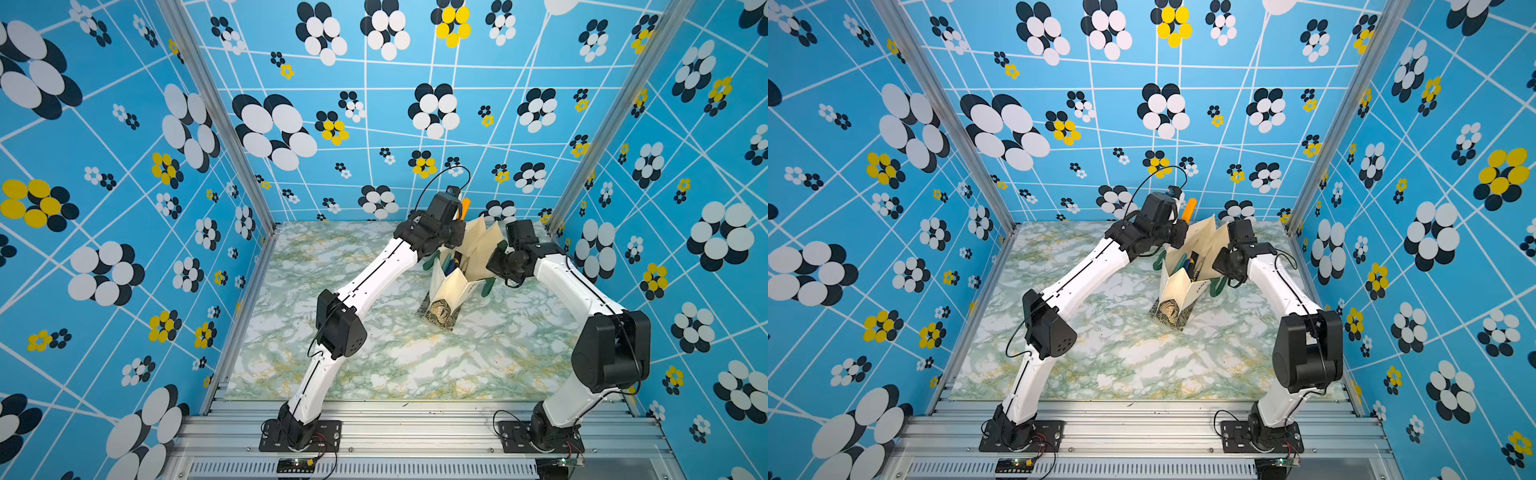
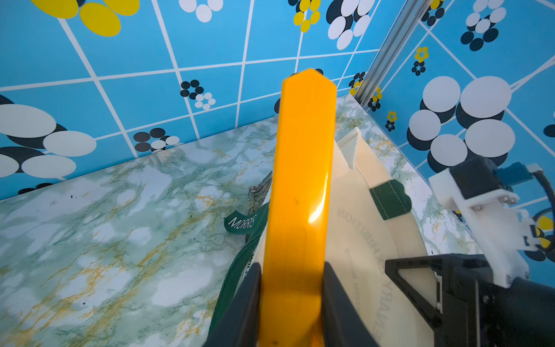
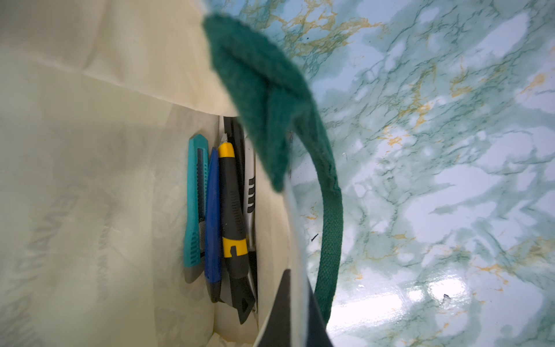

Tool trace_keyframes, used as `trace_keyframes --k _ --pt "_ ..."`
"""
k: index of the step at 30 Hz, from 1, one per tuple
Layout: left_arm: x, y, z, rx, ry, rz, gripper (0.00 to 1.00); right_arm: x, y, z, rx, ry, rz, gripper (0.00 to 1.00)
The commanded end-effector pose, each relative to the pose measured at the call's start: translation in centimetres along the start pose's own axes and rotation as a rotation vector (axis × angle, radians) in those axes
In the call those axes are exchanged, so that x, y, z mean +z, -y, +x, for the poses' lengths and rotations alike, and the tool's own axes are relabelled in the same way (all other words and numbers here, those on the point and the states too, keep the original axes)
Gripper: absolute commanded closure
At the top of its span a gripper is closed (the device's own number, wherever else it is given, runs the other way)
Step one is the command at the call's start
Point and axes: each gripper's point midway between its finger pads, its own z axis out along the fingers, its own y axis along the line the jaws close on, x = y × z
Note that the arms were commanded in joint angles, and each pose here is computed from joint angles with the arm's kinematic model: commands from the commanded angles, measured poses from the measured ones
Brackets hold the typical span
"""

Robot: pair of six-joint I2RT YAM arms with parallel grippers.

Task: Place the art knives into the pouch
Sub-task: Place the utility knife in the pouch.

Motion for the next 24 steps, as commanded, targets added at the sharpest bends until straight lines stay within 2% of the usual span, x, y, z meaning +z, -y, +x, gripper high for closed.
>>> trace_keyframes --k 1,10,16,19,21,24 --pt "1.0 0.0 0.5 0.034 -0.014 0.017 0.75 -1.0 1.1 1.6 0.005 -0.041 0.046 1.0" --pt "1.7 0.6 2.3 0.064 -0.067 0.05 0.75 -1.6 0.7 0.6 0.002 -0.014 0.043 1.0" --pt "1.8 0.7 2.9 0.08 -0.083 0.053 0.66 -1.5 0.3 -0.1 -0.003 -0.004 0.046 1.0" --pt "1.6 0.4 2.6 0.083 -0.077 0.046 0.45 -1.3 0.2 -0.4 -0.002 -0.004 0.044 1.0" --pt "1.3 0.3 2.1 0.084 -0.065 0.044 0.27 -1.1 0.1 -0.4 -0.003 -0.006 0.045 1.0" --pt "0.8 0.0 1.1 0.082 -0.04 0.039 0.14 -0.8 0.0 -0.5 -0.002 -0.008 0.046 1.0"
